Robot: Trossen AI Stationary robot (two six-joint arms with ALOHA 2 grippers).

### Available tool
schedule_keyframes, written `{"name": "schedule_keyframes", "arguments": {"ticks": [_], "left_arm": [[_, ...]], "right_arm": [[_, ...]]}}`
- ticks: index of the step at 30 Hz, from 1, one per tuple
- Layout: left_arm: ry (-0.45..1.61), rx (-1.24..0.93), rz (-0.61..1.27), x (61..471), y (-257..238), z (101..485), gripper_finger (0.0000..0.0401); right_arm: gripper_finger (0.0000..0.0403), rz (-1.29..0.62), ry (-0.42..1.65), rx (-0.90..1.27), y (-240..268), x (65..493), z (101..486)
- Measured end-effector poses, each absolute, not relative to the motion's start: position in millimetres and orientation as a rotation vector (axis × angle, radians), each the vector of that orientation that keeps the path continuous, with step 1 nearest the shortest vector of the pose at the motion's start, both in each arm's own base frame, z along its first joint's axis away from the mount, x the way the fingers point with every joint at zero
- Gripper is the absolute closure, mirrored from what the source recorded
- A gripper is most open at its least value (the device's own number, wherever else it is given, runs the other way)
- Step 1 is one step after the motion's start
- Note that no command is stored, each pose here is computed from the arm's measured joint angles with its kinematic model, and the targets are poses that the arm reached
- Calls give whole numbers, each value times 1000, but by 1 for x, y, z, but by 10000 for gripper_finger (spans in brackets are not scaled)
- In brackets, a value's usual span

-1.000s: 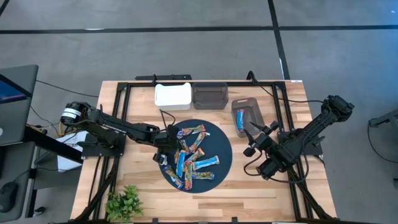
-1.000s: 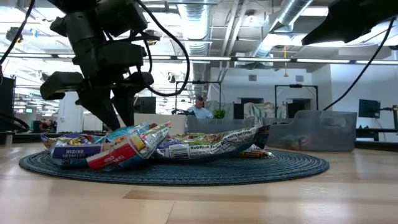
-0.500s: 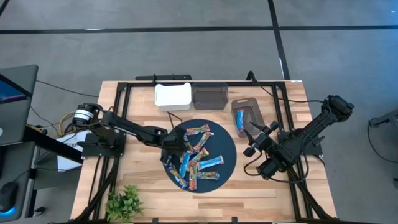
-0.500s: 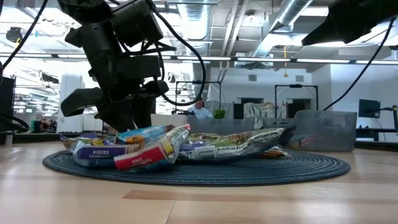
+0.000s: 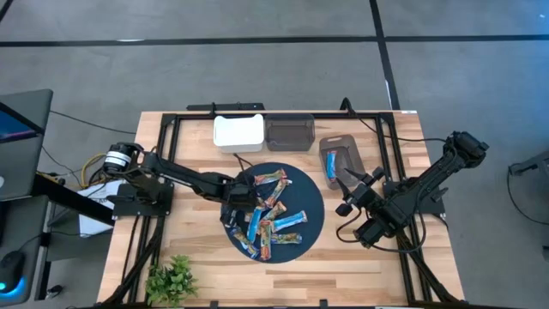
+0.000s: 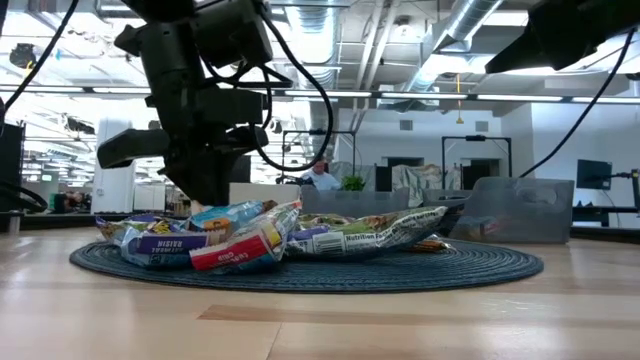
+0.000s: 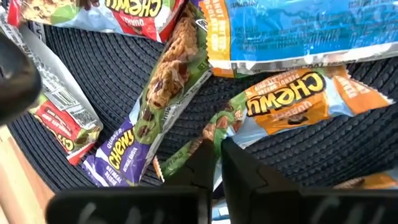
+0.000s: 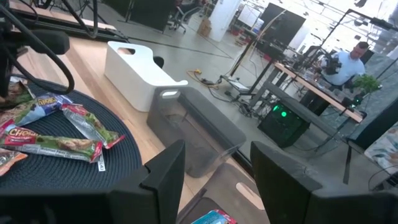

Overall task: Pick and place Granola Bars by type
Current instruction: Put the yellow granola bar into the white bin

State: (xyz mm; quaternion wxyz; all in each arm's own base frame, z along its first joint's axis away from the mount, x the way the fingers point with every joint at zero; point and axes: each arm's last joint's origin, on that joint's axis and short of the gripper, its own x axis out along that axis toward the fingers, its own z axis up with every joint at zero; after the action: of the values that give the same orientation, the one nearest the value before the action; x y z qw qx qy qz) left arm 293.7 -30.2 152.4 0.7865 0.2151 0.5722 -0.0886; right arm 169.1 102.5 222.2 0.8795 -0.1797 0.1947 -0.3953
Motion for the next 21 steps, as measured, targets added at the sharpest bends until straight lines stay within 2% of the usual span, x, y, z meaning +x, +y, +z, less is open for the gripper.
{"name": "schedule_keyframes", "arguments": {"ticks": [9, 21], "left_arm": [[1255, 445, -163, 299, -30, 164, 400], [1253, 529, -62, 309, -31, 189, 401]], "right_arm": [[226, -824, 408, -374, 102, 169, 222], [226, -823, 412, -372, 102, 169, 222]]}}
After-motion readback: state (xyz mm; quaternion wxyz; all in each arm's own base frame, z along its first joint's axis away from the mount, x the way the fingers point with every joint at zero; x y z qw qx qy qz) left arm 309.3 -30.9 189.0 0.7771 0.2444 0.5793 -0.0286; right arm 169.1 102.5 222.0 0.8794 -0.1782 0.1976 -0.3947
